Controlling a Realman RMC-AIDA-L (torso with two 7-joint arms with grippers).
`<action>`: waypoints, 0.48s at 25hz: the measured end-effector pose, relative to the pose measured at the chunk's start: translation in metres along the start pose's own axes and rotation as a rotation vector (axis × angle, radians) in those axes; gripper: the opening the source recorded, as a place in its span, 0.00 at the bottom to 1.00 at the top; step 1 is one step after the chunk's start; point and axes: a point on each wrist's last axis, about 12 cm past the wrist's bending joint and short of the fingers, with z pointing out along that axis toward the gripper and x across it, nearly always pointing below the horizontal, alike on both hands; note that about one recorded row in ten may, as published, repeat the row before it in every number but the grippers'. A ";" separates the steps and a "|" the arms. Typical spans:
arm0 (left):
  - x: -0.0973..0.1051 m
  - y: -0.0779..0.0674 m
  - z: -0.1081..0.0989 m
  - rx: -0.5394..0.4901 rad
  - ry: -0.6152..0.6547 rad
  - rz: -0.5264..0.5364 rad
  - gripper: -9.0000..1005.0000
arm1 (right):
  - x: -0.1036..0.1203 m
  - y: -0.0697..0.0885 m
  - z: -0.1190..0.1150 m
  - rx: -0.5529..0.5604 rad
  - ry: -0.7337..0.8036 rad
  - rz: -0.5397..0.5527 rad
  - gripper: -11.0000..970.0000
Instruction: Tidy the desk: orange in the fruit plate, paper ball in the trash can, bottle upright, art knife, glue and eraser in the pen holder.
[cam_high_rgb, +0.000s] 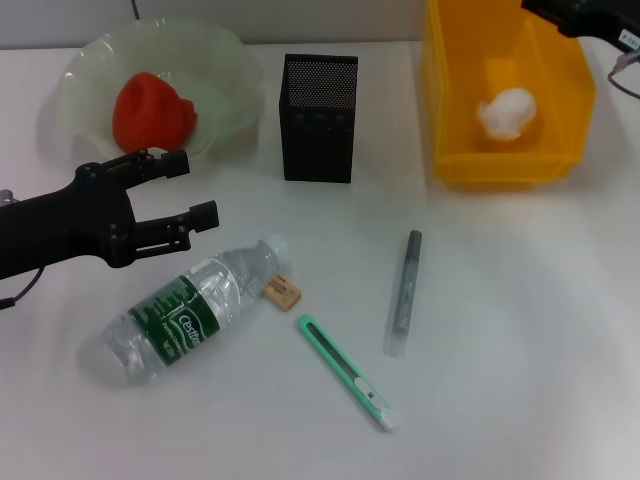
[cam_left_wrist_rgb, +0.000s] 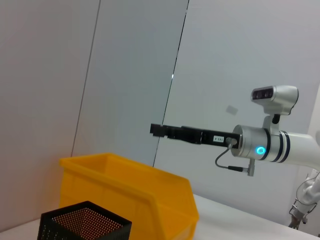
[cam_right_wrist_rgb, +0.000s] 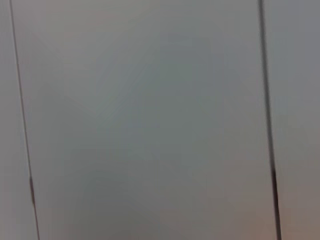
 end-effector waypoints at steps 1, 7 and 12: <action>0.000 0.000 0.000 0.000 0.000 0.000 0.84 | -0.001 0.000 -0.001 0.000 -0.013 0.010 0.61; 0.000 0.000 0.000 0.000 -0.001 -0.002 0.84 | -0.005 0.011 -0.012 -0.112 -0.101 0.087 0.79; 0.000 0.000 0.001 0.000 -0.003 -0.004 0.84 | -0.010 0.025 -0.041 -0.366 -0.157 0.114 0.81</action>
